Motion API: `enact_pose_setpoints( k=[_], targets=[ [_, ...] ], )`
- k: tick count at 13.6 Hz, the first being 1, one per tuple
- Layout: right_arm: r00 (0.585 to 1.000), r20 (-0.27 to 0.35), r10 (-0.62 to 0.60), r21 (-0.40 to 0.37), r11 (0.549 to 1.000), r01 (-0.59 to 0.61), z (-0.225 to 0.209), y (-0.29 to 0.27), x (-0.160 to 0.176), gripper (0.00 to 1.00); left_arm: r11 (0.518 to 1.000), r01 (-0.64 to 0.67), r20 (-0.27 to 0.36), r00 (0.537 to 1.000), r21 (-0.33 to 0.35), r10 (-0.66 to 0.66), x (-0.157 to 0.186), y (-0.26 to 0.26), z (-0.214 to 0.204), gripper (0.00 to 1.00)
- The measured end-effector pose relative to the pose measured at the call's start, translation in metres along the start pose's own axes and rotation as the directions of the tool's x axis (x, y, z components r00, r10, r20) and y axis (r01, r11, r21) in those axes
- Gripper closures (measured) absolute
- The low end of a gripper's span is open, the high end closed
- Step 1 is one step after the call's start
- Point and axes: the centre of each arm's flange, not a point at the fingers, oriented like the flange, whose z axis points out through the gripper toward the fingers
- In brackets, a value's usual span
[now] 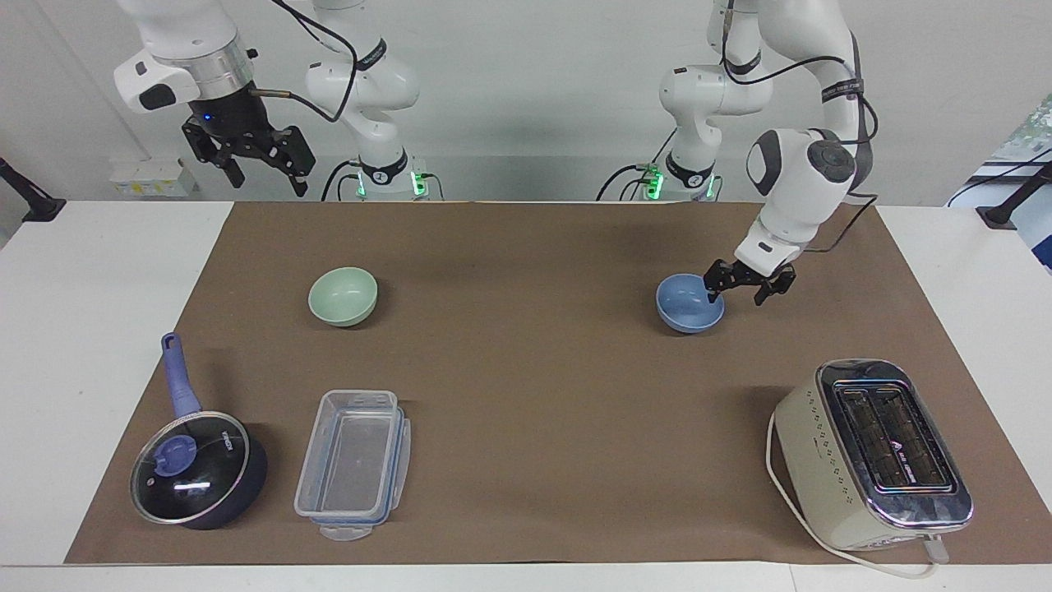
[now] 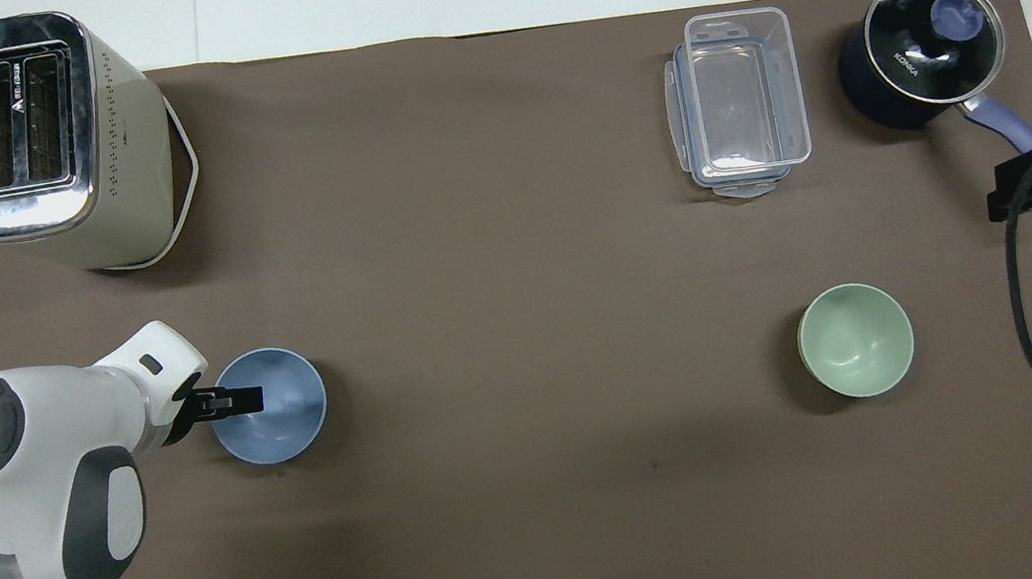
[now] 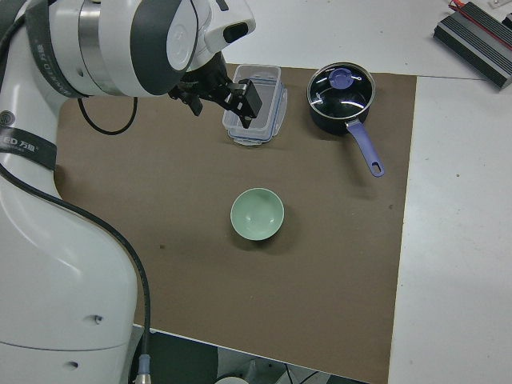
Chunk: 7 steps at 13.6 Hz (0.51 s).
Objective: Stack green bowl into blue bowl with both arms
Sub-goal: 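Reach the left gripper down to the rim of the blue bowl, then grasp the blue bowl rim and slide it toward the table center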
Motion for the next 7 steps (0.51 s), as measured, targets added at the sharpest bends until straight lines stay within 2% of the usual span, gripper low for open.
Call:
enact_pose_setpoints(
  k=[3,4,7],
  targets=[
    [1.0,0.0,0.0,0.0,1.0,0.0,0.0,0.0,0.0,0.0,1.0,-0.005,-0.017,1.0,-0.012,0.005,-0.006,0.01,0.017,0.0],
    [1.0,0.0,0.0,0.0,1.0,0.0,0.0,0.0,0.0,0.0,1.0,-0.006,-0.015,1.0,-0.014,0.006,-0.007,0.013,0.021,0.07],
    [1.0,0.0,0.0,0.0,1.0,0.0,0.0,0.0,0.0,0.0,1.0,-0.006,-0.01,1.0,-0.015,0.006,-0.008,0.014,0.024,0.47]
  ],
)
